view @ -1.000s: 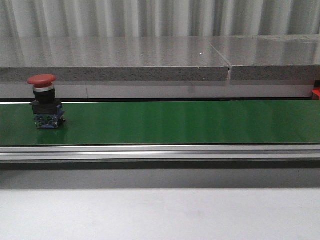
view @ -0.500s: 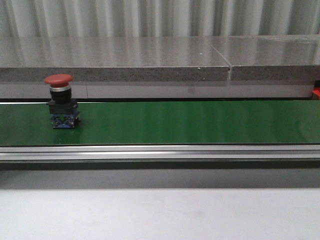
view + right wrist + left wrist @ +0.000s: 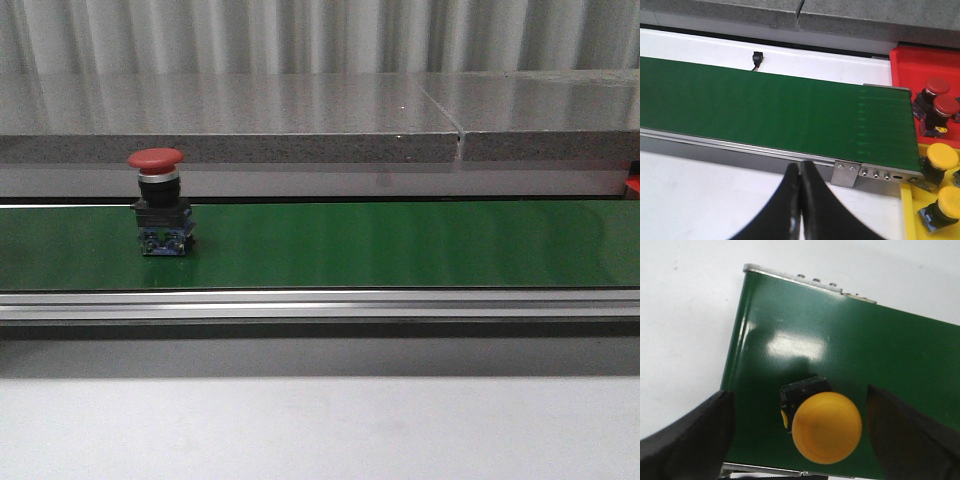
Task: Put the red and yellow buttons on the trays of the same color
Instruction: 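Set the yellow button on the belt behind the red one, open left gripper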
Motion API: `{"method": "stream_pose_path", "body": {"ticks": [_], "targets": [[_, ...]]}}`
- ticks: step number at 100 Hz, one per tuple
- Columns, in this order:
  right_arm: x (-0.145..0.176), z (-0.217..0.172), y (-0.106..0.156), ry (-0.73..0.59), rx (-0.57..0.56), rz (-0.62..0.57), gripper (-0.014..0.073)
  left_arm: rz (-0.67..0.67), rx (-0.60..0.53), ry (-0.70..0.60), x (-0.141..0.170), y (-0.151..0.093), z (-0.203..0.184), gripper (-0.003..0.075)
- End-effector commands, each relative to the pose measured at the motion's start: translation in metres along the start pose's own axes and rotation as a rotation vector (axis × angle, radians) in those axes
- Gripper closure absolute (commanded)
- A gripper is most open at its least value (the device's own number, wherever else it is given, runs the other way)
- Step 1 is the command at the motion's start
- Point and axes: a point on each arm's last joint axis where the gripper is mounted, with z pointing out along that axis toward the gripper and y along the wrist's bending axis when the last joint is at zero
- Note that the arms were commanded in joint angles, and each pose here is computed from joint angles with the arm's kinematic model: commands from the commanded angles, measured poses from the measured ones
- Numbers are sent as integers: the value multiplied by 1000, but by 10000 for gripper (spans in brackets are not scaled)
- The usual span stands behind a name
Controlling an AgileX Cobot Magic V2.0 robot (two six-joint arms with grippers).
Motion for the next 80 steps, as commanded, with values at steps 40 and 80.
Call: {"method": "stream_pose_path", "body": {"ticks": [40, 80], "targets": [[-13, -3, 0, -88, 5, -5, 701, 180, 87, -255, 35, -38, -76, 340], [-14, -3, 0, -89, 5, -5, 701, 298, 157, -381, 101, -59, -107, 741]]}}
